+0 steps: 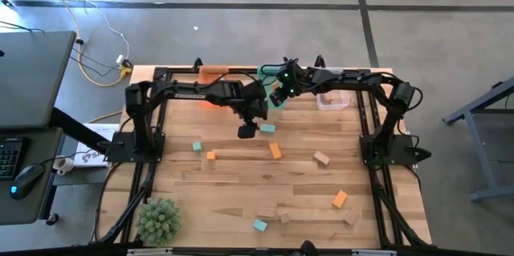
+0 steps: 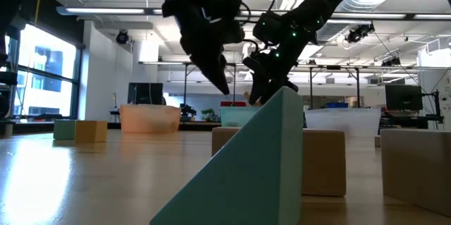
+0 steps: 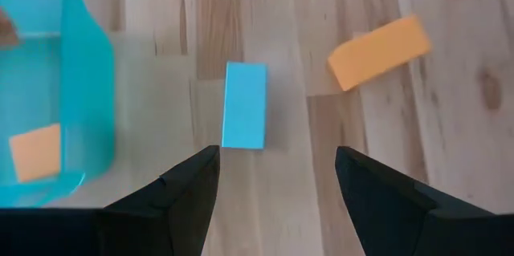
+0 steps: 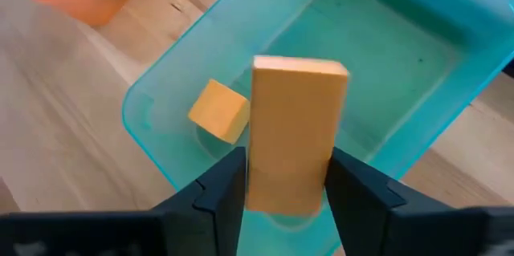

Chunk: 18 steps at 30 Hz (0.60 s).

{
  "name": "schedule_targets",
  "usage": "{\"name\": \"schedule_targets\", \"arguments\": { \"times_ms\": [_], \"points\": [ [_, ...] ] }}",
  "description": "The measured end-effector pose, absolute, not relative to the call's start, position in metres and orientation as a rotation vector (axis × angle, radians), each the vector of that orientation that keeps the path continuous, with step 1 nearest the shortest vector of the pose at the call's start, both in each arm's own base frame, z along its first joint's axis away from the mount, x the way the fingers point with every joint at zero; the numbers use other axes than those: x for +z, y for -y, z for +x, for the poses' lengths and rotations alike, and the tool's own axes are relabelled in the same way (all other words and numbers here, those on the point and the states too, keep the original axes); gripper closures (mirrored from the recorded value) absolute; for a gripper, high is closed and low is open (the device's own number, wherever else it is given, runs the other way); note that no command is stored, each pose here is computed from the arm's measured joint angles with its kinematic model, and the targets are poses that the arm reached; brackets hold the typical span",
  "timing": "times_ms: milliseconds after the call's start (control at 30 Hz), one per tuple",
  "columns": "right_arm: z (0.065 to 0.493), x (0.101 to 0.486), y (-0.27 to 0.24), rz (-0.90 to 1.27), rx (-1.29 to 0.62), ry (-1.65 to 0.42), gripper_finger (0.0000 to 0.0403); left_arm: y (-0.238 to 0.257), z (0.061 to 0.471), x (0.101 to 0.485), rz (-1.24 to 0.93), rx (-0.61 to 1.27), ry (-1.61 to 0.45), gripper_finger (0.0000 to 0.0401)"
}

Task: Sort & place blocks by color
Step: Put the yellow block into the orange bin, then put the light blue block into the orange bin

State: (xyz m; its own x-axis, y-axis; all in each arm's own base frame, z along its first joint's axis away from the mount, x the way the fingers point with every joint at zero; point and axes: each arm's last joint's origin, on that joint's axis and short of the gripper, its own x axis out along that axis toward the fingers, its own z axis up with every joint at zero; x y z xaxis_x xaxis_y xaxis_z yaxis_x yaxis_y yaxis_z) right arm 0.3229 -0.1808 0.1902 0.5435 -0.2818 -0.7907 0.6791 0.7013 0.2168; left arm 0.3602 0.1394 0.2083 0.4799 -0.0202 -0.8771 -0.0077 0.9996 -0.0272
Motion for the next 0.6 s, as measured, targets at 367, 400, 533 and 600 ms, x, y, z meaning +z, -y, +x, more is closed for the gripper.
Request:
{"name": "schedule_targets", "arguments": {
  "times_ms": [367,400,533,600],
  "points": [
    [0.323,0.196,0.181,0.547,-0.602,-0.773,0.0206,-0.145,0.373,0.179,0.007,-0.040,-1.079,0.0165],
    [0.323,0.199,0.181,0.544,-0.604,-0.763,0.0203,-0.146,0.374,0.177,0.005,-0.042,-1.080,0.0165],
    [0.318,0.213,0.181,0.533,-0.633,-0.731,0.0200,-0.147,0.378,0.169,0.025,-0.053,-1.074,0.0165],
    [0.314,0.217,0.179,0.529,-0.658,-0.745,0.0199,-0.148,0.379,0.165,0.035,-0.058,-1.075,0.0165]
  ]
}}
